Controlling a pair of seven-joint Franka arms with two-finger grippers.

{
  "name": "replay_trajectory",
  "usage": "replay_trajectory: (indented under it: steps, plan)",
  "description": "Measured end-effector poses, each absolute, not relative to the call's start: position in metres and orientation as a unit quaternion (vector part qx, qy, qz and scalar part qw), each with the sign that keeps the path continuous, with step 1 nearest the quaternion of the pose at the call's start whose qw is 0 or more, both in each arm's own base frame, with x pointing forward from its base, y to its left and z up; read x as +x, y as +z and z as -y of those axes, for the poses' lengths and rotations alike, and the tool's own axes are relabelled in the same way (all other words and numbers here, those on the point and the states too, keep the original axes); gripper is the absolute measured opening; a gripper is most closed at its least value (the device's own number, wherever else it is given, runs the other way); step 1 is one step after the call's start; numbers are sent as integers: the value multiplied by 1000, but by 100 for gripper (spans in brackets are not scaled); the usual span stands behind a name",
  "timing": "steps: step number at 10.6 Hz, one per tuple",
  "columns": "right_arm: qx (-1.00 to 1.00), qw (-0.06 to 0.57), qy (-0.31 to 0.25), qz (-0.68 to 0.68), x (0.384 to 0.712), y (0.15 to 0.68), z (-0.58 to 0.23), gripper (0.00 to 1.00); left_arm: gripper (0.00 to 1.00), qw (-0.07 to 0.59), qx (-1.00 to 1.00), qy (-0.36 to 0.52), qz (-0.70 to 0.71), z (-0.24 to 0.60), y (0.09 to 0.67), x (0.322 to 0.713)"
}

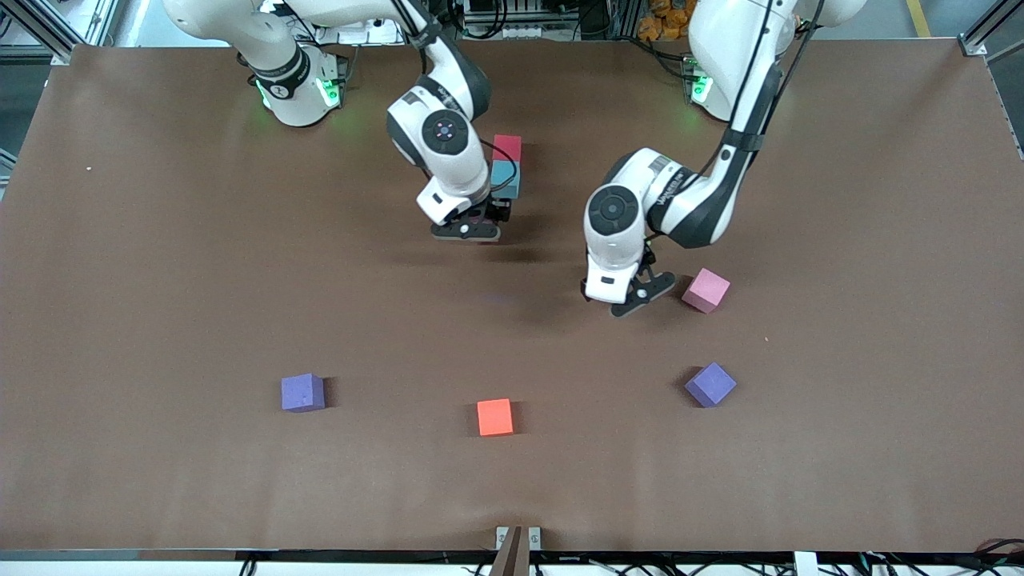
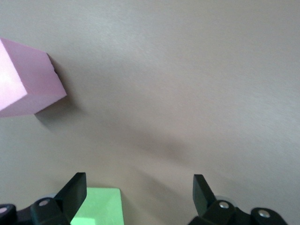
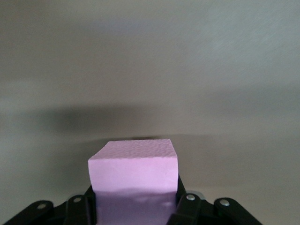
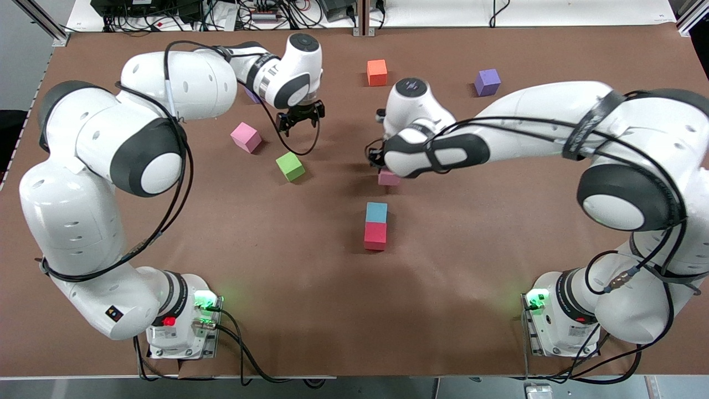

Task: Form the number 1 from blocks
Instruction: 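Place the pink cube below the cyan cube while the left gripper reaches green, then grasp the green cube with the left gripper while the right gripper withdraws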

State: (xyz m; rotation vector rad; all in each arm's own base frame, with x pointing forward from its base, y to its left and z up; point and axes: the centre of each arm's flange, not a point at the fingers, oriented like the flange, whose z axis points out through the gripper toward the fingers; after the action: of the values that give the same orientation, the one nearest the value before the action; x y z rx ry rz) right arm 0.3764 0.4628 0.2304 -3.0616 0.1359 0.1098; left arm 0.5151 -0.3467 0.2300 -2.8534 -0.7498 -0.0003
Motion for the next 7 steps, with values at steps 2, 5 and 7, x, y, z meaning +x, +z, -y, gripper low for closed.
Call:
replay_trajectory:
  steps: [2, 5, 7]
  plan:
    - [-998, 35, 37, -40, 366, 219, -477, 59, 100, 93, -959, 2, 266, 334, 235, 518]
    - [-998, 29, 42, -24, 350, 210, -488, 59, 100, 87, -954, 16, 285, 318, 251, 494]
    - [-999, 26, 44, -13, 338, 206, -495, 59, 100, 68, -949, 15, 307, 307, 261, 468]
